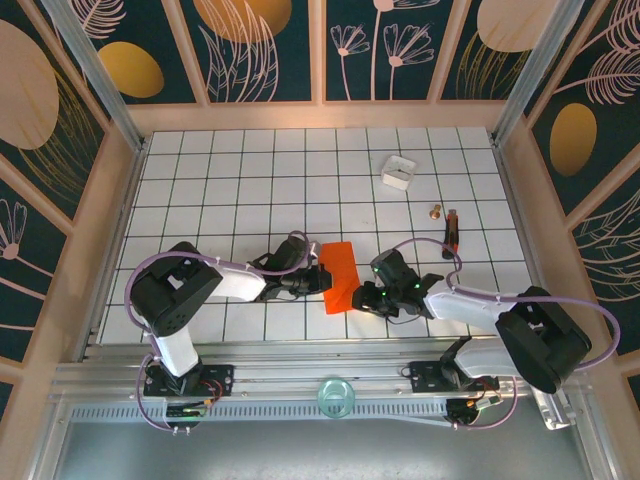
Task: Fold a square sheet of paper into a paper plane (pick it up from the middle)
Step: Turn over the paper at the bottom-center of the table.
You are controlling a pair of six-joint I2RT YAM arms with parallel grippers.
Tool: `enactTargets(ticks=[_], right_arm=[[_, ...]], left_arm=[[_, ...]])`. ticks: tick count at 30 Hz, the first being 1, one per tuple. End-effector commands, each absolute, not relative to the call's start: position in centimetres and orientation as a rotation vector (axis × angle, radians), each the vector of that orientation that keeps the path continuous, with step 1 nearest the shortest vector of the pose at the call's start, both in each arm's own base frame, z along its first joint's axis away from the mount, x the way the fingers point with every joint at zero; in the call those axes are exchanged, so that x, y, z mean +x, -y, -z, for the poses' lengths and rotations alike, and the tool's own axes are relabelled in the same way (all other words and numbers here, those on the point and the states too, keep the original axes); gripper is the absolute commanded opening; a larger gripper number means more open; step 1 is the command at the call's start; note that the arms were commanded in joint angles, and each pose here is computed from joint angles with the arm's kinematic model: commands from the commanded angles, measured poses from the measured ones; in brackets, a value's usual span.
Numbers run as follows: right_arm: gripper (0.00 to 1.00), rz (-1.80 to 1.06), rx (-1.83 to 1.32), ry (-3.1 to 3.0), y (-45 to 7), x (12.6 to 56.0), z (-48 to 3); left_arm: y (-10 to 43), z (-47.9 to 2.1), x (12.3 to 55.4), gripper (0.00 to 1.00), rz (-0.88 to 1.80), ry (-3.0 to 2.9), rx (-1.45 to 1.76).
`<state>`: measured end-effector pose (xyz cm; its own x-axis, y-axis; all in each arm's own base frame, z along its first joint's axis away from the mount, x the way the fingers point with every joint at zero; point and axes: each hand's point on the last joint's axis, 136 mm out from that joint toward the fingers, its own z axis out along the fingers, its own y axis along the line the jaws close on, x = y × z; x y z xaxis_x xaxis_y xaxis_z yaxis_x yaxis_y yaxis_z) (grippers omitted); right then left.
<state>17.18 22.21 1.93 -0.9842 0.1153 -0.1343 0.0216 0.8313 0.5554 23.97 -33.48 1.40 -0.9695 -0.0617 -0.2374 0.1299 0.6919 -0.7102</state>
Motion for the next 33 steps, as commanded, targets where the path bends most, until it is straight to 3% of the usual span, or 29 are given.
enactTargets(ticks=[1, 12, 25, 33], right_arm=[[0.33, -1.004, 0.030, -2.697, -25.0, 19.3, -3.9], [0.36, -1.099, -0.021, -2.607, -25.4, 20.0, -5.1], [0.34, -1.031, 0.166, -2.623, -22.9, 19.3, -3.7], [0.19, -1.015, 0.244, -2.592, -22.5, 19.1, -3.8]], left_arm=[[31.6, 2.6, 22.0, 0.00, 1.029, -2.795, 0.031], [31.6, 2.6, 21.9, 0.00, 1.034, -2.803, 0.037], [31.7, 2.6, 22.0, 0.00, 1.032, -2.807, 0.040], [31.9, 2.5, 22.1, 0.00, 1.028, -2.808, 0.047]])
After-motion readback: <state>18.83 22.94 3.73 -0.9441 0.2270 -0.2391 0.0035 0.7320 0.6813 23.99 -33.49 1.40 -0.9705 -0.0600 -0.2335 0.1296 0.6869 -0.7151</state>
